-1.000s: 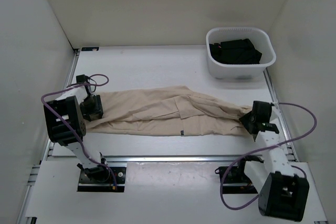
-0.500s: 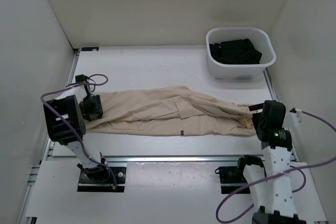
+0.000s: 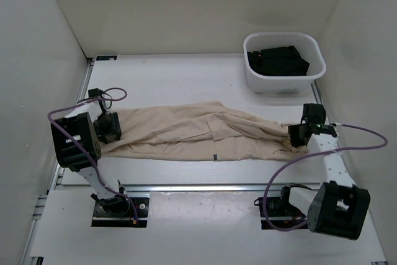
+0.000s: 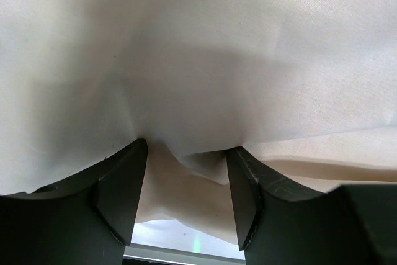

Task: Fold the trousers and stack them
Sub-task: Fold the trousers

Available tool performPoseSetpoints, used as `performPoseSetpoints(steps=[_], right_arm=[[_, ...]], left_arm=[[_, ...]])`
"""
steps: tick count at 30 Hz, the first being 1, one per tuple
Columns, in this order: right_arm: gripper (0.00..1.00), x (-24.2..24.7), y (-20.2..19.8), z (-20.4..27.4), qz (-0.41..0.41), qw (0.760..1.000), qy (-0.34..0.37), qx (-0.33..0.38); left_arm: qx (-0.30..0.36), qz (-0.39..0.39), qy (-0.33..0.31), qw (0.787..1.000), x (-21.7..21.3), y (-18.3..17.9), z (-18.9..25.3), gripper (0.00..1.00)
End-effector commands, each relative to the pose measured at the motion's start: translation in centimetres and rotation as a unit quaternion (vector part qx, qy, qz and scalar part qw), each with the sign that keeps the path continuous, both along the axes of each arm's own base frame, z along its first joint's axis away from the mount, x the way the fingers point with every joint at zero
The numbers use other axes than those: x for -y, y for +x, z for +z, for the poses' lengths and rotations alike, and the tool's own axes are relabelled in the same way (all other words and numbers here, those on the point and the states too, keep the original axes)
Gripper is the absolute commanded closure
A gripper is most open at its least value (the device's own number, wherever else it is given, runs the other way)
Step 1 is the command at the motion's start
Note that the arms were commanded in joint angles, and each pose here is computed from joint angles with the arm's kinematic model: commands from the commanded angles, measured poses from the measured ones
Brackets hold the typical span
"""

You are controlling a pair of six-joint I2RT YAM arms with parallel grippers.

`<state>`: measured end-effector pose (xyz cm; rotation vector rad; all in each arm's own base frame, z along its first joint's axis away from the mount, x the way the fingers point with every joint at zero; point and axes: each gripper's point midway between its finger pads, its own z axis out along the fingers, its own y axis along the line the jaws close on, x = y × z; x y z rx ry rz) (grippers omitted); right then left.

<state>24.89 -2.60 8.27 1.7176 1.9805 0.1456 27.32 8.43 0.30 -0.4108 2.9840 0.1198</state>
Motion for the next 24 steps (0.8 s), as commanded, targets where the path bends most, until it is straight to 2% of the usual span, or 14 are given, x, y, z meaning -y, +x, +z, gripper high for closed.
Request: performPoseSetpoints(steps=[1,2,4,5,6,8,9,10,11,12,14,15,21,24], right_arm=[[0.67,1.5,4.3,2.3,-0.011,0.999,-0.017,0.049],[0.8,1.6,4.9,1.3,0.012,0.999,-0.027,0.025],[0.99,2.2,8.0,3.5,0.041,0.997,-0.049,0.043],[1.0,2.4,9.1,2.7,0.084,0.994,-0.064,0.016],[1.0,1.5,10.4,3.4,0.126,0.99,-0.054,0.025],[1.0,0.6,13.3,6.1,0.186,0.979,-0.057,0.066],[1.0,-0.1,13.3,7.0,0.23,0.967,-0.064,0.087],[1.0,-1.3,12.8,9.3,0.252,0.956,-0.07,0.131],[1.0,-1.9,11.5,9.0,0.257,0.955,-0.069,0.132],[1.0,-2.5,8.6,5.5,0.262,0.959,-0.05,0.098],[1.0,-2.7,5.1,4.0,0.255,0.961,-0.046,0.094],[1.0,-2.1,2.3,0.8,0.239,0.969,-0.032,0.056],[1.0,-0.1,-4.2,-4.3,0.155,0.987,0.017,-0.033],[0.85,1.4,-4.6,-5.9,0.105,0.991,0.047,-0.064]], left_arm=[[-0.1,0.008,0.044,0.994,-1.7,-4.6,-6.3,0.35],[-0.1,0.008,0.044,0.994,-1.7,-4.6,-6.3,0.35],[-0.1,0.008,0.044,0.994,-1.7,-4.6,-6.3,0.35],[-0.1,0.008,0.044,0.994,-1.7,-4.6,-6.3,0.35],[-0.1,0.008,0.044,0.994,-1.7,-4.6,-6.3,0.36],[-0.105,0.007,0.043,0.994,-1.6,-5.0,-6.4,0.37],[-0.105,0.007,0.043,0.994,-1.6,-5.0,-6.4,0.37],[-0.105,0.007,0.043,0.994,-1.6,-5.0,-6.4,0.38],[-0.105,0.013,0.042,0.994,-1.8,-5.1,-6.4,0.38],[-0.105,0.013,0.042,0.994,-1.8,-5.1,-6.4,0.38],[-0.105,0.013,0.042,0.994,-1.8,-5.1,-6.4,0.38],[-0.11,0.012,0.041,0.993,-1.8,-5.2,-6.7,0.38],[-0.114,0.012,0.04,0.993,-1.7,-5.4,-6.9,0.38],[-0.116,0.012,0.044,0.992,-1.9,-5.4,-6.8,0.38]])
